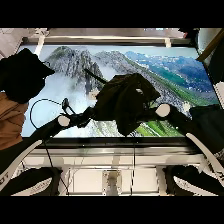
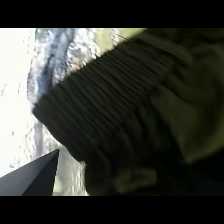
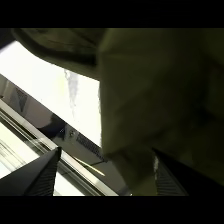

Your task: Fold the clothes and pants, and hang the long-sleeved shirts on hangers.

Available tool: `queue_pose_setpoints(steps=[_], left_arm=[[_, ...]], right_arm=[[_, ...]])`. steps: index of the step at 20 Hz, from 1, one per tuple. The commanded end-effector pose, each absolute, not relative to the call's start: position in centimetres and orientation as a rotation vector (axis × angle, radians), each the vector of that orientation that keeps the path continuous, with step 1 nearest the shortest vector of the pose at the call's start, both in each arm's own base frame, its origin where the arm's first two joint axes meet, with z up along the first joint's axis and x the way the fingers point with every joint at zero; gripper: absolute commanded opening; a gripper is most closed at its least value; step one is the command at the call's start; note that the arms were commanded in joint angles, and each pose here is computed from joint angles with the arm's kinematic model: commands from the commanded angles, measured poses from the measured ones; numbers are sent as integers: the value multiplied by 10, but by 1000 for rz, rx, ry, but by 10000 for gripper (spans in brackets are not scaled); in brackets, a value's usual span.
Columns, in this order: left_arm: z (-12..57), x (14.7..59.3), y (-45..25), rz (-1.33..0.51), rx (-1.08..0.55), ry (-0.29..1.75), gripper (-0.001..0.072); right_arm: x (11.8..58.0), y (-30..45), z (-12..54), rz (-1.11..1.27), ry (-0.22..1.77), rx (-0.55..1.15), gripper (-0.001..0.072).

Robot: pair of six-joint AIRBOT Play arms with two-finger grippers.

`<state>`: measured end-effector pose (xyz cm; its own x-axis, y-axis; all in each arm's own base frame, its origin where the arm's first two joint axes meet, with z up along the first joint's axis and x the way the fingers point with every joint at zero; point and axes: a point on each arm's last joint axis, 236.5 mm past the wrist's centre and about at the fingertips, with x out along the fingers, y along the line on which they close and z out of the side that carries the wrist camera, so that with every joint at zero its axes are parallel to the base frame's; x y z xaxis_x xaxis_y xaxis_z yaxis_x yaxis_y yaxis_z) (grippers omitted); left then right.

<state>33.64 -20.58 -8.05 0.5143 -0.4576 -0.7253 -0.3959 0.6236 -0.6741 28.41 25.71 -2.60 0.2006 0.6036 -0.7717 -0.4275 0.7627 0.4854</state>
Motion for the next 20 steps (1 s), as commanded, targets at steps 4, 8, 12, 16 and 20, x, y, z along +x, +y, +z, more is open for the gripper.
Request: queue_pose_setpoints(steps=[4,8,12,16,20], left_arm=[[-103,341,-202,31,-989,1079,643],[-98,345,-204,24,-994,1064,643],[-89,353,-208,8,-1004,1047,643],[-75,364,-213,-15,-1014,1019,554],[-74,366,-213,-17,-1015,1015,117]], right_arm=[[270,277,-48,736,1202,161,653],[262,277,-48,756,1234,154,652],[264,270,-53,749,1227,102,643],[291,270,-47,682,1134,133,594],[310,270,-40,606,1082,230,593]])
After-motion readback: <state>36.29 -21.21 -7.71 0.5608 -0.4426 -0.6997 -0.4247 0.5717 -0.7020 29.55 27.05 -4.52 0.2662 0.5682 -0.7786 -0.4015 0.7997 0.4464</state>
